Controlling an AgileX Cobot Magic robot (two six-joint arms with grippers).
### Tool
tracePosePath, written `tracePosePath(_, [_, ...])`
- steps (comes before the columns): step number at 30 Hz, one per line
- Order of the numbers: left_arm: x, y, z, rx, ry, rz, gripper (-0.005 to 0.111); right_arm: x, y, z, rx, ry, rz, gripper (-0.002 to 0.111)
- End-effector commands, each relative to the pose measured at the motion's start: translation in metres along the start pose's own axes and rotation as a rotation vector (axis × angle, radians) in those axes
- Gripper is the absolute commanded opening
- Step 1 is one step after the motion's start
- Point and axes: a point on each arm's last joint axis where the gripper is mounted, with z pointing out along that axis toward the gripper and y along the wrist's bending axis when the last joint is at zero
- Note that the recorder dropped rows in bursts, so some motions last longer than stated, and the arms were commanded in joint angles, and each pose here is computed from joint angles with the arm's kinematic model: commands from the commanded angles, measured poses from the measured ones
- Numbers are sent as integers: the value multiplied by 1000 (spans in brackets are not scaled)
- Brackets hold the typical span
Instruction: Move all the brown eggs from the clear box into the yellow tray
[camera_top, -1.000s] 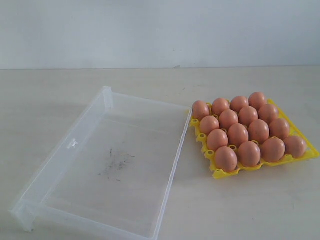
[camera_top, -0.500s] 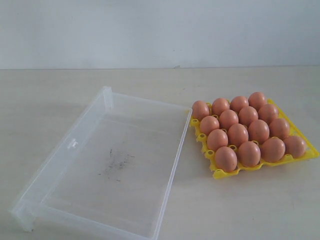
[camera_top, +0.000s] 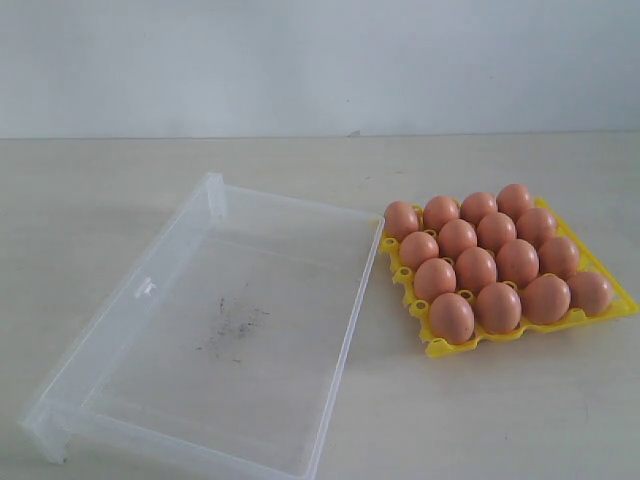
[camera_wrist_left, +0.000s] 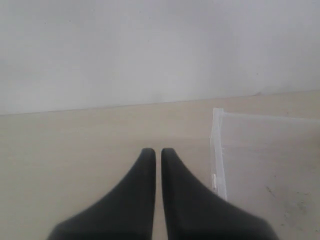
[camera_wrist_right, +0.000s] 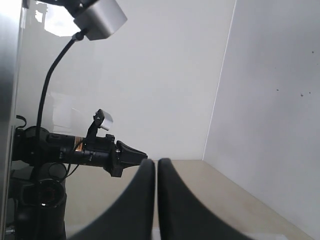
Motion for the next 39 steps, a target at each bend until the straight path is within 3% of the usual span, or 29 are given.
tracePosePath(1, [2,0,0,-1,8,-21,4,0,0,0,2,-5,0,0])
tracePosePath(13, [2,0,0,-1,8,-21,4,-1,-2,0,27,-12,-12,0])
tracePosePath(15, [2,0,0,-1,8,-21,4,-3,-7,-1,83,-24,-102,0])
tracePosePath(18, [2,0,0,-1,8,-21,4,-4,-31,-5,352,-57,-161,0])
tracePosePath(19, [2,0,0,-1,8,-21,4,-2,-45,-11,513,-79,-126,0])
tracePosePath(20, [2,0,0,-1,8,-21,4,1,-64,-24,757,-160,24,0])
tracePosePath(23, [2,0,0,-1,8,-21,4,9,-80,-41,994,-232,143,0])
tracePosePath(30, [2,0,0,-1,8,-21,4,14,-80,-40,1013,-88,-92,0])
tracePosePath(34, [2,0,0,-1,8,-21,4,19,-79,-36,977,-65,-120,0])
tracePosePath(39, [1,0,0,-1,5,-21,4,23,-78,-34,949,-124,17,0])
